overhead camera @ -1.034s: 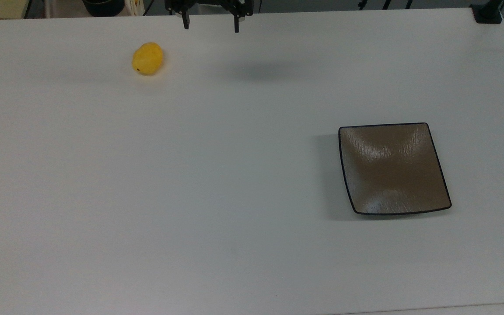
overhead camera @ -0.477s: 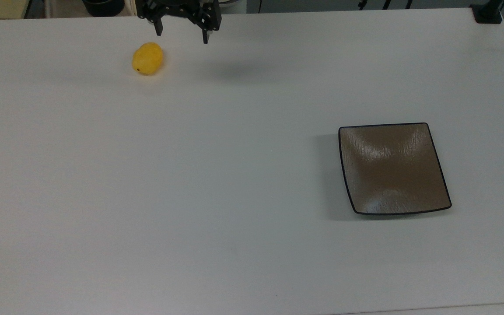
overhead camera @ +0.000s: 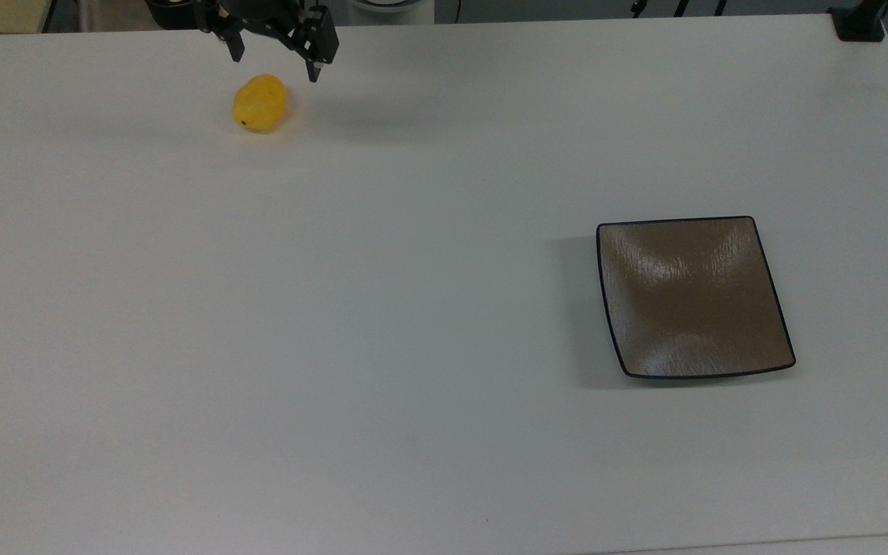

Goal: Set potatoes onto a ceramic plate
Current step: 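Move the open gripper over the yellow potato and lower it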

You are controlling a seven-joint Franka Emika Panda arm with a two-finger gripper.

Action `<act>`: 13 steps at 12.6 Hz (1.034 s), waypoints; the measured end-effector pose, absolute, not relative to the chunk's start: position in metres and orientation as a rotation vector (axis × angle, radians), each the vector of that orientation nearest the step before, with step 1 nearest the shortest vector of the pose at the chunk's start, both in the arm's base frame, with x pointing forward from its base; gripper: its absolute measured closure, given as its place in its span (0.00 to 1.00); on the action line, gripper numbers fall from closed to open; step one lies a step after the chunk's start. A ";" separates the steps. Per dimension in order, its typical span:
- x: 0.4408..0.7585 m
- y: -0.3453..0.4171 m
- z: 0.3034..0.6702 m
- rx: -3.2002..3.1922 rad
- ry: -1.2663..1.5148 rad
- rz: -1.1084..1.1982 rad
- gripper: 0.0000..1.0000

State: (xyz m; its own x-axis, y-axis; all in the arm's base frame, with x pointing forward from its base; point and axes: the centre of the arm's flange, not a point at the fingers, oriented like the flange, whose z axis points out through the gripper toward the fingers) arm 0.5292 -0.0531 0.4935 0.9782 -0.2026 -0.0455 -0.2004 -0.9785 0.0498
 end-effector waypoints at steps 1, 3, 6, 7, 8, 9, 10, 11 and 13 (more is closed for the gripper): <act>0.526 -0.064 0.488 3.079 -0.344 -0.082 0.00; 0.522 -0.079 0.477 3.078 -0.393 -0.063 0.00; 0.517 -0.091 0.461 3.064 -0.523 0.008 0.00; 0.515 -0.093 0.457 3.058 -0.561 0.014 0.00; 0.514 -0.095 0.454 3.051 -0.596 0.011 0.00; 0.512 -0.097 0.451 3.045 -0.627 0.002 0.00; 0.509 -0.100 0.446 3.041 -0.647 -0.013 0.00; 0.505 -0.102 0.439 3.039 -0.655 -0.037 0.00; 0.497 -0.104 0.425 3.039 -0.666 -0.046 0.00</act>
